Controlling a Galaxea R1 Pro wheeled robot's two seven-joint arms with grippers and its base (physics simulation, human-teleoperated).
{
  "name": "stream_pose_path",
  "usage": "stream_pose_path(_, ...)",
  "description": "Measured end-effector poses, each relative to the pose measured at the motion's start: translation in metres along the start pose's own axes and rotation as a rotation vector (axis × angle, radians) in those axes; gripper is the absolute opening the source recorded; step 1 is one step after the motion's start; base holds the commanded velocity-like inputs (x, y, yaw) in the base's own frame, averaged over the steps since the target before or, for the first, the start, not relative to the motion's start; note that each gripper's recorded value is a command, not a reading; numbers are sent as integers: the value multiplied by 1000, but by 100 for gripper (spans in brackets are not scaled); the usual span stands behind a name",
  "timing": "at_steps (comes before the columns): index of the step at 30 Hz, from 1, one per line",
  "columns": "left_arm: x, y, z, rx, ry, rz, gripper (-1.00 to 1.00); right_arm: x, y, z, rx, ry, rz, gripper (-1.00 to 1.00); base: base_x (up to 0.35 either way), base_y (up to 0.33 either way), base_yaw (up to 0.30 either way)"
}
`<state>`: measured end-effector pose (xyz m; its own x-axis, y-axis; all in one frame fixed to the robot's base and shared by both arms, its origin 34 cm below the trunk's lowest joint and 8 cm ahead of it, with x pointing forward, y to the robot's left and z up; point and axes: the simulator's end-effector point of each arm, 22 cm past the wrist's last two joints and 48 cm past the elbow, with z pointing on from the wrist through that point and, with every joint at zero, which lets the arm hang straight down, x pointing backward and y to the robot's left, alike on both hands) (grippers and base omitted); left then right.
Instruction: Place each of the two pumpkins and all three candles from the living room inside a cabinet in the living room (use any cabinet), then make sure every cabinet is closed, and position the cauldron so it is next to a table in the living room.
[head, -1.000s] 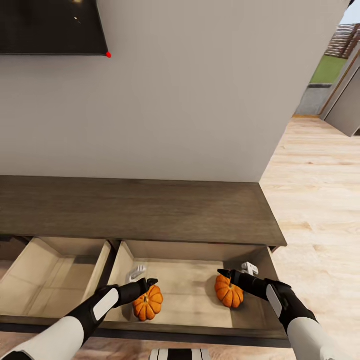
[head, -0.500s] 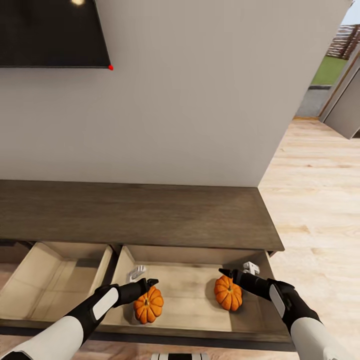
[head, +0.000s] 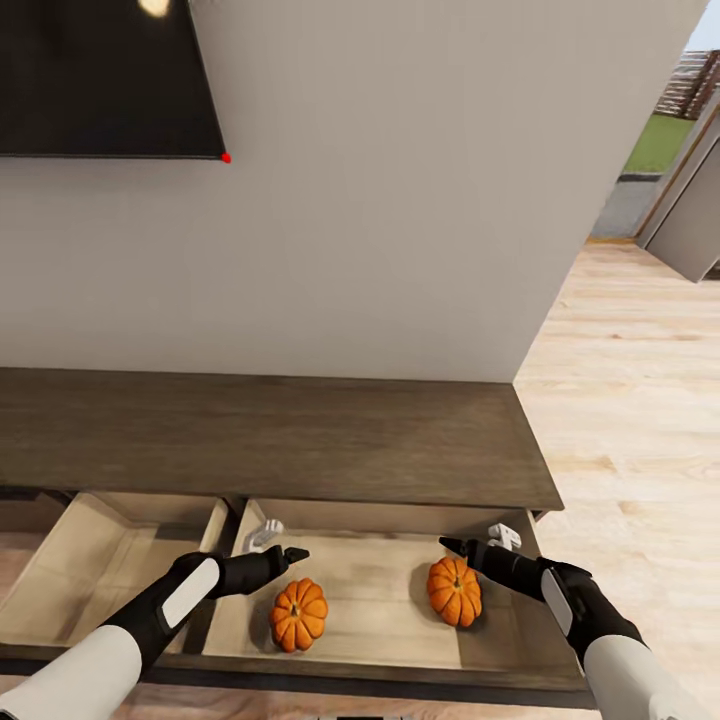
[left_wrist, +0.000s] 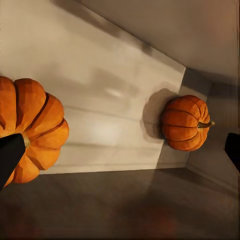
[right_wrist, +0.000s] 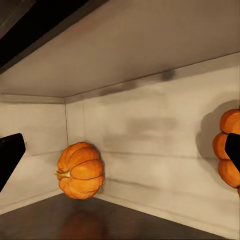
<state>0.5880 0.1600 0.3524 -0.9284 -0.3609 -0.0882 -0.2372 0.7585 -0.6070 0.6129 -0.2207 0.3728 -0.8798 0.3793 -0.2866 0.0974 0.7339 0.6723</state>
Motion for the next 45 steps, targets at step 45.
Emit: stream_pose_path(45, -32, -60, -118, 217, 89, -38, 100, -18, 66, -112, -183, 245, 10, 100, -103, 0, -11)
